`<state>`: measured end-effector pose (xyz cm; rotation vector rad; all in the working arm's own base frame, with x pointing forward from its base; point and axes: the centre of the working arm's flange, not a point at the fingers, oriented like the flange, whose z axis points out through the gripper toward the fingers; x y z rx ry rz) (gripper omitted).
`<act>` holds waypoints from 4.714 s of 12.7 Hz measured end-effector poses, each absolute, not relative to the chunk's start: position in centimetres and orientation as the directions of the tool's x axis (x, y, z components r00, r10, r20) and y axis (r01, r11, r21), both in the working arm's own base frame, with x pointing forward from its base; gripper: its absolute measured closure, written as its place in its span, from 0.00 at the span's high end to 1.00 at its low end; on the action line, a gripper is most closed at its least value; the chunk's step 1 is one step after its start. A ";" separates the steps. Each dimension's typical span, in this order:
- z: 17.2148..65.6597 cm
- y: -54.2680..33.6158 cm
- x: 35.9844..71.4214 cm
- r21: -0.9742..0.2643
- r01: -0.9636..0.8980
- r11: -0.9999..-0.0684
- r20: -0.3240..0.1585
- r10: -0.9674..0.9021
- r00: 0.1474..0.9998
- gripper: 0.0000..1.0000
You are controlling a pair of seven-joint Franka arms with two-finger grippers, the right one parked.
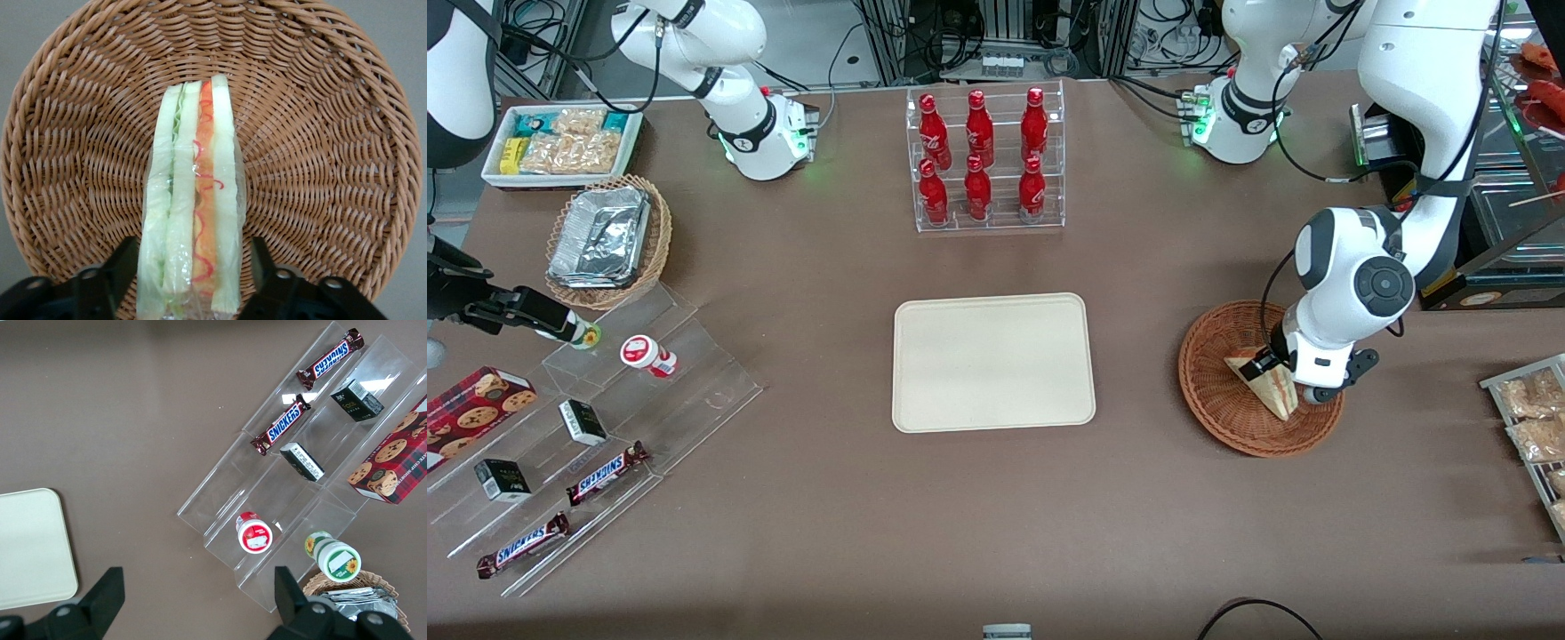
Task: Place sandwich from basket to tray
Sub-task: 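Lower the left gripper and close it on the sandwich, lifting it, then carry the sandwich with the left gripper over the cream tray, then lower the sandwich onto the tray with the left gripper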
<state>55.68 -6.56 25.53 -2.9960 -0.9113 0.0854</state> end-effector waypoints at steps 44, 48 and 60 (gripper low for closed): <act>26.2 -54.0 49.6 -0.044 0.097 -0.994 -0.109 0.101 0.989 0.15; 25.3 -54.0 49.7 -0.046 0.133 -0.990 -0.109 0.137 0.985 0.15; 26.4 -54.4 50.8 -0.024 0.175 -0.984 -0.093 0.177 0.980 0.88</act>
